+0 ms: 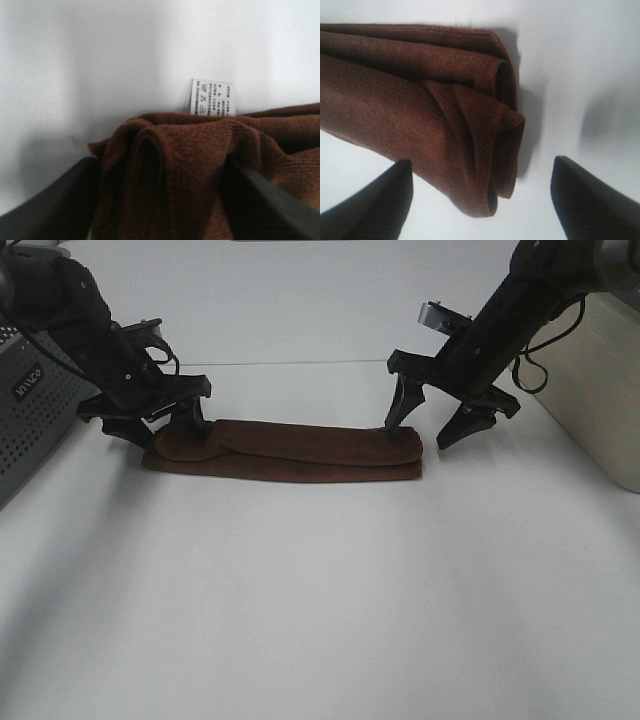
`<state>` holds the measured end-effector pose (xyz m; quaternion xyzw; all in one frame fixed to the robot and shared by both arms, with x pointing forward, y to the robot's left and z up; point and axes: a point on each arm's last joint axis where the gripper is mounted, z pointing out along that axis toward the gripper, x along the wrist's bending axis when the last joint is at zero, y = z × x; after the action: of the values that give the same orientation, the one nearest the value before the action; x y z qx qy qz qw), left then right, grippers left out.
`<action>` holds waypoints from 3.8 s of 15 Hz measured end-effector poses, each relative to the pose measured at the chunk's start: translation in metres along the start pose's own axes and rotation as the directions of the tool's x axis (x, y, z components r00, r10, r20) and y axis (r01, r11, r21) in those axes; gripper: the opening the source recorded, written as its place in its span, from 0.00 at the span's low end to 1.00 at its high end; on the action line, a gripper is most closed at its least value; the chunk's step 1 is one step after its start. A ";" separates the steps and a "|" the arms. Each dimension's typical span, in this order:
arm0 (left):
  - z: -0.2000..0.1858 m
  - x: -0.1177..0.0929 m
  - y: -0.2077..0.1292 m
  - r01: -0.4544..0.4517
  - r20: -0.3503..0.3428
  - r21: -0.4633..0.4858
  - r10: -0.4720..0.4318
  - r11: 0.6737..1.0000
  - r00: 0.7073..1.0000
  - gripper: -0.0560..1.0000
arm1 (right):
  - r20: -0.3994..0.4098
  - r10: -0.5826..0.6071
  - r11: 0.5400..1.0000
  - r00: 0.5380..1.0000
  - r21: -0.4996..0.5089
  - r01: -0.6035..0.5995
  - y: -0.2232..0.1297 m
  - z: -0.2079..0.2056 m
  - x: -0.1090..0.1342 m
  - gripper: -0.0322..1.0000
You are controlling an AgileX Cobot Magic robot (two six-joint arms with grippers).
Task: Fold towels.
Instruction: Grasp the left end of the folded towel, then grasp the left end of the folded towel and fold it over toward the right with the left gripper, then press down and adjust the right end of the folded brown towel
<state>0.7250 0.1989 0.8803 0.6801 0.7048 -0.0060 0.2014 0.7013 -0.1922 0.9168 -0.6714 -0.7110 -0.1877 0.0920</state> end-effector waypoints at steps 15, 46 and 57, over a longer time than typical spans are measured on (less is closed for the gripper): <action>-0.133 -0.057 0.035 -0.097 -0.002 -0.072 0.097 0.993 0.995 0.11 | -0.003 -0.001 1.000 1.000 0.001 0.001 -0.001 -0.009 0.004 0.73; -0.159 -0.072 0.077 0.020 0.259 -0.232 0.042 0.972 0.965 0.58 | -0.581 0.040 0.999 0.813 0.001 -0.048 -0.007 0.063 0.080 0.71; -0.246 -0.087 0.068 -0.181 0.159 -0.420 0.269 0.889 0.950 0.58 | -0.322 -0.117 0.980 0.939 0.115 0.162 -0.016 0.020 0.074 0.71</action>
<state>0.7216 0.1901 1.1496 0.6972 0.5813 0.0893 0.4098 0.6815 -0.1169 0.9241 -0.5727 -0.7445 -0.2479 0.2371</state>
